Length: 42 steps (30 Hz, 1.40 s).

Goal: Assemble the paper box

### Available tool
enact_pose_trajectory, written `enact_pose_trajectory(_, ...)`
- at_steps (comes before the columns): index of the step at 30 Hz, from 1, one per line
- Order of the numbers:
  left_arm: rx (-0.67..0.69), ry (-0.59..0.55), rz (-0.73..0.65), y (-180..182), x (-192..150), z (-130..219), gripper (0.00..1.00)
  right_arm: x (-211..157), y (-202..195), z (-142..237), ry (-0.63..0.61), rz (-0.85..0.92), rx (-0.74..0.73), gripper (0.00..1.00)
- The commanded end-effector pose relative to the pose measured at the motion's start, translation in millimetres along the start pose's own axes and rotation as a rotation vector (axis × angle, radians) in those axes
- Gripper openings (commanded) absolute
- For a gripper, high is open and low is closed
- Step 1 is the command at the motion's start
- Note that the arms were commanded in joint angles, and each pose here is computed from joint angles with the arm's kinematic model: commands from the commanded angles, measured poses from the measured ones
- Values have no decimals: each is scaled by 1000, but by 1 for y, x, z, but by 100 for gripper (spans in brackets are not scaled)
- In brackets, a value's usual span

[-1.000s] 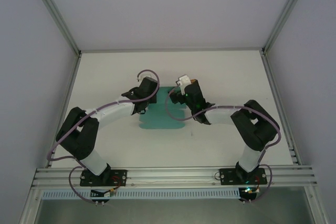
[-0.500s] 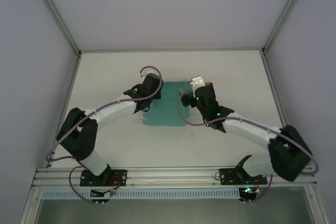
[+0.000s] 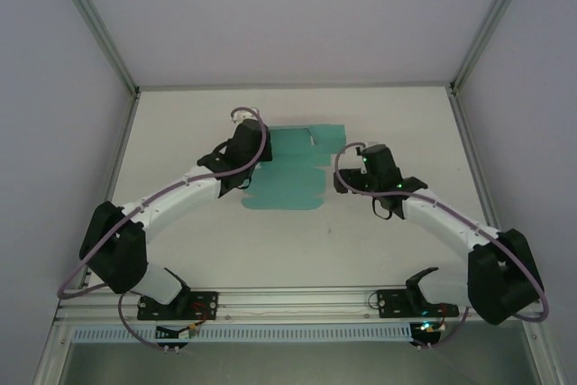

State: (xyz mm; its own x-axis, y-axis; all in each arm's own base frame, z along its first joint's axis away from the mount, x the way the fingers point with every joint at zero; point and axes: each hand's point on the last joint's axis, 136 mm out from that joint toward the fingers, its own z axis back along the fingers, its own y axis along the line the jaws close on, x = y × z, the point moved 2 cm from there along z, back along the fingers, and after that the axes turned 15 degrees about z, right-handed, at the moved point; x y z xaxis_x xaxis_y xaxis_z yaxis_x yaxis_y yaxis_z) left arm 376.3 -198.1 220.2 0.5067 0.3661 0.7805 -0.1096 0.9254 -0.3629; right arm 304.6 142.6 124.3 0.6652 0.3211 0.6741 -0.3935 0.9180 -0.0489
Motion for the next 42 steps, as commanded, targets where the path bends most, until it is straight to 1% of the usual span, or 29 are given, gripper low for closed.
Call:
enact_pose_trajectory(1,-26,4,-23,0,-3,1,0,17,9,-2,-25,-28,55,100)
enact_pose_trajectory(5,-43,19,-48,-1,-8,0,0,32,5,-4,-76,-8,27,100)
enact_pose_trajectory(11,-58,31,-66,-2,-12,0,0,37,-4,-8,-72,21,-36,100)
enact_pose_trajectory(14,-66,34,-73,-3,-13,-1,0,44,3,-8,-99,44,10,100)
enact_pose_trajectory(16,-69,42,-86,-4,-14,-3,0,50,13,-8,-119,91,70,100)
enact_pose_trajectory(18,-78,55,-100,-6,-18,-3,0,55,16,-10,-141,134,84,100)
enact_pose_trajectory(22,-94,66,-118,-10,-23,-5,0,61,10,-13,-129,196,37,100)
enact_pose_trajectory(24,-83,72,-129,-10,-26,-6,0,62,3,-13,-122,202,-12,100)
enact_pose_trajectory(26,-48,60,-107,-4,-25,-9,0,60,0,-12,-120,196,-31,100)
enact_pose_trajectory(29,-1,40,-83,1,-20,-9,0,44,-2,-11,-100,171,-40,100)
enact_pose_trajectory(34,-15,20,-40,-2,-11,-3,0,13,-11,-8,-50,125,-74,100)
enact_pose_trajectory(36,-22,15,-27,-4,-8,0,0,6,-13,-9,-38,113,-77,100)
enact_pose_trajectory(39,-55,25,-16,-8,-8,2,0,9,-10,-9,-50,111,-55,100)
enact_pose_trajectory(42,-73,31,-15,-9,-10,4,0,22,-9,-9,-82,105,-52,100)
